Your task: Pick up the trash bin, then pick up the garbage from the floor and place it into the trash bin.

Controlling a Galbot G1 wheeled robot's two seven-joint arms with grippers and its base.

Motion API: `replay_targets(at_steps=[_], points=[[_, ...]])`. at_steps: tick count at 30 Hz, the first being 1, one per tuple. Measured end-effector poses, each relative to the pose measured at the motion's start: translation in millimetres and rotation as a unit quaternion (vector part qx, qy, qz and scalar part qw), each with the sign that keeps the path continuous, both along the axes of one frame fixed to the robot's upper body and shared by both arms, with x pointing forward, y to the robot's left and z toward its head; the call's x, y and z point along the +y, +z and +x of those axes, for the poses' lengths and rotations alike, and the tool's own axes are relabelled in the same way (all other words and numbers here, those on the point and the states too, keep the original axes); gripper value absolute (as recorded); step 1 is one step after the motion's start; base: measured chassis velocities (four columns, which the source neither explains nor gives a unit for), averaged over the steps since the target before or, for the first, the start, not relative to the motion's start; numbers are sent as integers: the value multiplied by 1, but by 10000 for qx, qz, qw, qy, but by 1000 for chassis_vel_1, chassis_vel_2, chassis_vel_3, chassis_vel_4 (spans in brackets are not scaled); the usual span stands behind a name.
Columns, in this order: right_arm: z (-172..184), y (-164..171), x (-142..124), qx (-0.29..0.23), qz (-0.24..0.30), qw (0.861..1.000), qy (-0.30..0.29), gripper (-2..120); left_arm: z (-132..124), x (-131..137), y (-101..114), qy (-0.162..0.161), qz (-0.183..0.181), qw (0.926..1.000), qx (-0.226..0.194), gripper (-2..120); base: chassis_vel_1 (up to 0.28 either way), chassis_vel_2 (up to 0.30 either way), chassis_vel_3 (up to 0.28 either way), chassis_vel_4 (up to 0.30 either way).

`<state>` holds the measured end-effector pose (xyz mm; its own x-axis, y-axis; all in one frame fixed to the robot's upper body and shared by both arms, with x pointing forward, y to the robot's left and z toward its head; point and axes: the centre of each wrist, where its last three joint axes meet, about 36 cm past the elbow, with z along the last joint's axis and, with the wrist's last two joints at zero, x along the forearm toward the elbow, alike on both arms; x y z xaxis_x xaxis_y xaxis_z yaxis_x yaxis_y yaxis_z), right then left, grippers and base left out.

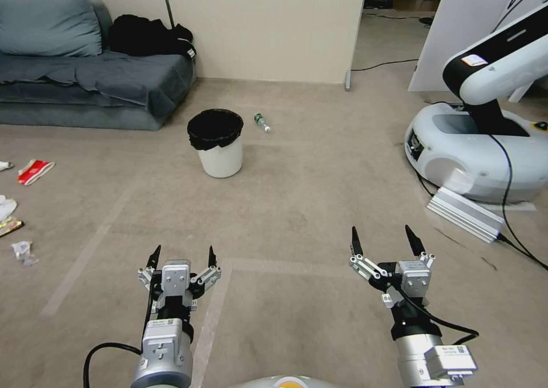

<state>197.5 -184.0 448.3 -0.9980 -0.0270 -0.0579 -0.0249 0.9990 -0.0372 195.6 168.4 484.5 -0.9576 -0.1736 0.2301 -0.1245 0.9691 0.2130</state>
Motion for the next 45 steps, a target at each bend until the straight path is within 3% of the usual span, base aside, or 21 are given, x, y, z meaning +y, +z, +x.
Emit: replay_targets(at_steps=[15,24,45], points=[[1,0,0,7,-14,10000,-26,100,0,-1,1,-9,74,10000,-25,100,-205,212,201,-211],[2,-2,0,24,-17,10000,-26,100,0,7,10,294,322,9989,-148,100,-182,188,186,-191],[1,-1,0,20,-17,10000,-28,100,-1,9,9,337,316,9989,-102,100,-177,173,176,-179]])
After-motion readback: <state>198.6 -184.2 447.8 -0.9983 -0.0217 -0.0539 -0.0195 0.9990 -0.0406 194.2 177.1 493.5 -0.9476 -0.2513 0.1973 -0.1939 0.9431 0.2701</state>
